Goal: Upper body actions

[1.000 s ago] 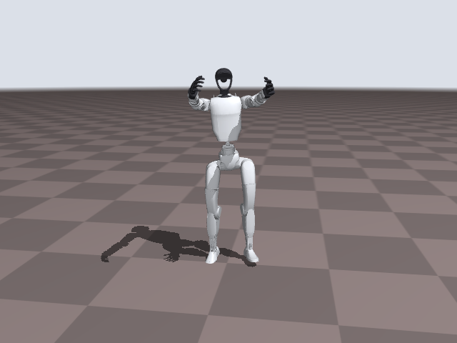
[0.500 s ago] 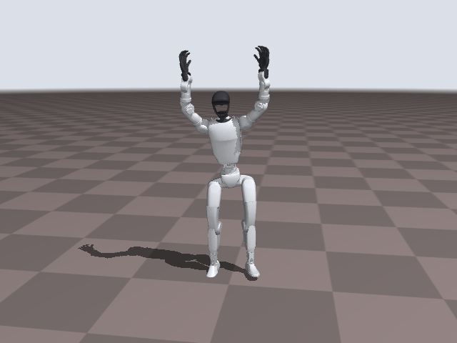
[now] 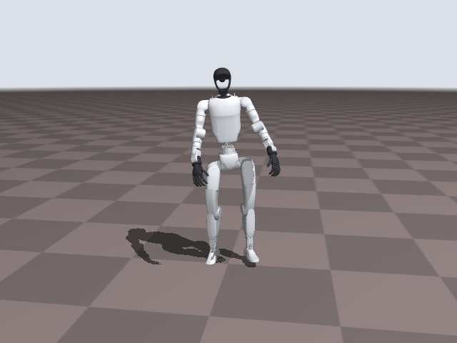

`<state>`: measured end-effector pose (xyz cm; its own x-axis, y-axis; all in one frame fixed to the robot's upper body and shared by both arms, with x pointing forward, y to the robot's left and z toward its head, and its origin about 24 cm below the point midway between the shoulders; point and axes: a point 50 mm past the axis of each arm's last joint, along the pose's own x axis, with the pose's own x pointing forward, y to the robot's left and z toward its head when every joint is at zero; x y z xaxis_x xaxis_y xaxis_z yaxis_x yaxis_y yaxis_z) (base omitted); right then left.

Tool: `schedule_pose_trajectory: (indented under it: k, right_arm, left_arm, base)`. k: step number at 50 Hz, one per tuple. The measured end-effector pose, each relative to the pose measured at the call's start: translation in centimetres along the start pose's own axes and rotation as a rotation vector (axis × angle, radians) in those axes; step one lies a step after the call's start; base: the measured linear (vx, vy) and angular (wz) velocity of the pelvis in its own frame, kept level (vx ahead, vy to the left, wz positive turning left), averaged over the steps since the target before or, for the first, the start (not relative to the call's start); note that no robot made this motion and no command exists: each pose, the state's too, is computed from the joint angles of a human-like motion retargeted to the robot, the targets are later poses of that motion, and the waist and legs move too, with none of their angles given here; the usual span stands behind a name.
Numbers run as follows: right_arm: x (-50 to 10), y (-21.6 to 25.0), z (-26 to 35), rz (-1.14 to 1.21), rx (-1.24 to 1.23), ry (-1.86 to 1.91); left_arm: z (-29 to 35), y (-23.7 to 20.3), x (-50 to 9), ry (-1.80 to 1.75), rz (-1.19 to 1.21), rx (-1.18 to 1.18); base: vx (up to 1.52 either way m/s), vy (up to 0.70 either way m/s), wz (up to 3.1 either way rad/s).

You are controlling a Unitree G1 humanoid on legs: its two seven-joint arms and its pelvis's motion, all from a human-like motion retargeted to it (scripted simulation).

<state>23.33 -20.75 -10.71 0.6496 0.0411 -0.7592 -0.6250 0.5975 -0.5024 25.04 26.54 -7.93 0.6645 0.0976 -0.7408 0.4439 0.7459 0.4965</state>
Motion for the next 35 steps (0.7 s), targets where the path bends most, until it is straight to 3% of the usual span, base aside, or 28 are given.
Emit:
schedule_pose_trajectory:
  k: [5,12,20,24,31,35]
  right_arm:
    - [-3.3,9.1,-7.2,0.149,0.065,0.248]
    - [-11.1,18.8,-14.0,0.360,0.370,0.645]
    - [-15.1,21.1,-16.5,0.370,0.428,0.835]
    - [-13.7,20.0,-16.0,0.358,0.424,0.782]
    - [-10.2,18.5,-13.2,0.342,0.399,0.593]
    - [-8.5,17.7,-11.4,0.320,0.304,0.491]
  left_arm:
    - [-8.9,-7.1,-2.6,0.229,-0.161,0.042]
    - [-16.7,-13.9,-8.2,0.532,-0.295,-0.001]
    - [-17.6,-24.8,-14.4,0.817,-0.392,-0.867]
    - [-16.8,-27.4,-16.0,0.887,-0.436,-1.082]
    - [-17.2,-26.0,-15.0,0.844,-0.427,-0.781]
    - [-17.8,-22.7,-13.0,0.726,-0.449,-0.416]
  base:
    - [0.04,-0.03,0.17]
    - [0.09,-0.05,0.15]
    - [0.05,0.00,-0.48]
    - [-0.02,0.00,0.21]
    - [-0.01,-0.01,-0.55]
    - [-0.04,-0.02,-0.29]
